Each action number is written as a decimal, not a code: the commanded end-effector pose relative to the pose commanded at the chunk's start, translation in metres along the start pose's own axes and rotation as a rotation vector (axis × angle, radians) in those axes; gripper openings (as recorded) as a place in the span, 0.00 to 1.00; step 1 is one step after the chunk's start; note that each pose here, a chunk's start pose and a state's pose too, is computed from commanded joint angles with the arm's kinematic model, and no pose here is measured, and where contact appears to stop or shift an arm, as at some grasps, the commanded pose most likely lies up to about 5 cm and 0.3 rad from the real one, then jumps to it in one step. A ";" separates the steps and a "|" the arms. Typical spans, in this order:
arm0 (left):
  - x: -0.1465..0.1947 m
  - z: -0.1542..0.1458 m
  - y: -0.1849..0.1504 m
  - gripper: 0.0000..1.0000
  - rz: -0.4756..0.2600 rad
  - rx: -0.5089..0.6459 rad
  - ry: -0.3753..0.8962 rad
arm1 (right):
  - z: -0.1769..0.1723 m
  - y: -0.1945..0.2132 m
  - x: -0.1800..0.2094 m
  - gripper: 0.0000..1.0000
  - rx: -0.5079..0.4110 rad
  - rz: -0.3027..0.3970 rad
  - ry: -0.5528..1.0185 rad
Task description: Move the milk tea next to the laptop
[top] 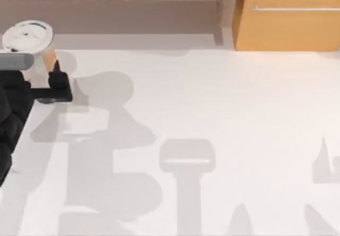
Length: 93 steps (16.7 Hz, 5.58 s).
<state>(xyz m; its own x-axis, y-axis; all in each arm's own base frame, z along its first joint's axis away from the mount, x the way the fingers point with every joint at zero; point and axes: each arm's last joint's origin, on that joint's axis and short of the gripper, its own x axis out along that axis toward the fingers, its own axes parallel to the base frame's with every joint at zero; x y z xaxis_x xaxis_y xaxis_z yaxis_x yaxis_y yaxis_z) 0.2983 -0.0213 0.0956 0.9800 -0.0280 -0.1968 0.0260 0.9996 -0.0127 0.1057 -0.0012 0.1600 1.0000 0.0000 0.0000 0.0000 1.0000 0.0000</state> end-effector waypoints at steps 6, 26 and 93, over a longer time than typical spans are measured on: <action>0.033 -0.002 0.000 1.00 0.000 0.000 0.001 | 0.000 0.000 0.000 1.00 0.000 0.000 0.000; 0.033 -0.002 0.000 0.00 0.000 0.000 0.001 | 0.000 0.000 0.000 1.00 0.000 0.000 0.000; -0.190 0.002 0.056 0.00 0.000 0.049 -0.091 | 0.000 0.000 0.000 1.00 0.000 0.000 0.000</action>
<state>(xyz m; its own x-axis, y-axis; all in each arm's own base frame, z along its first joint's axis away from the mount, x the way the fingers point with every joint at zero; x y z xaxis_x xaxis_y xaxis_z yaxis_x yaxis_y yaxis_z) 0.1136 0.0397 0.1339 0.9938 -0.0294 -0.1073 0.0334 0.9988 0.0362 0.1057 -0.0012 0.1600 1.0000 0.0000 0.0000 0.0000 1.0000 0.0000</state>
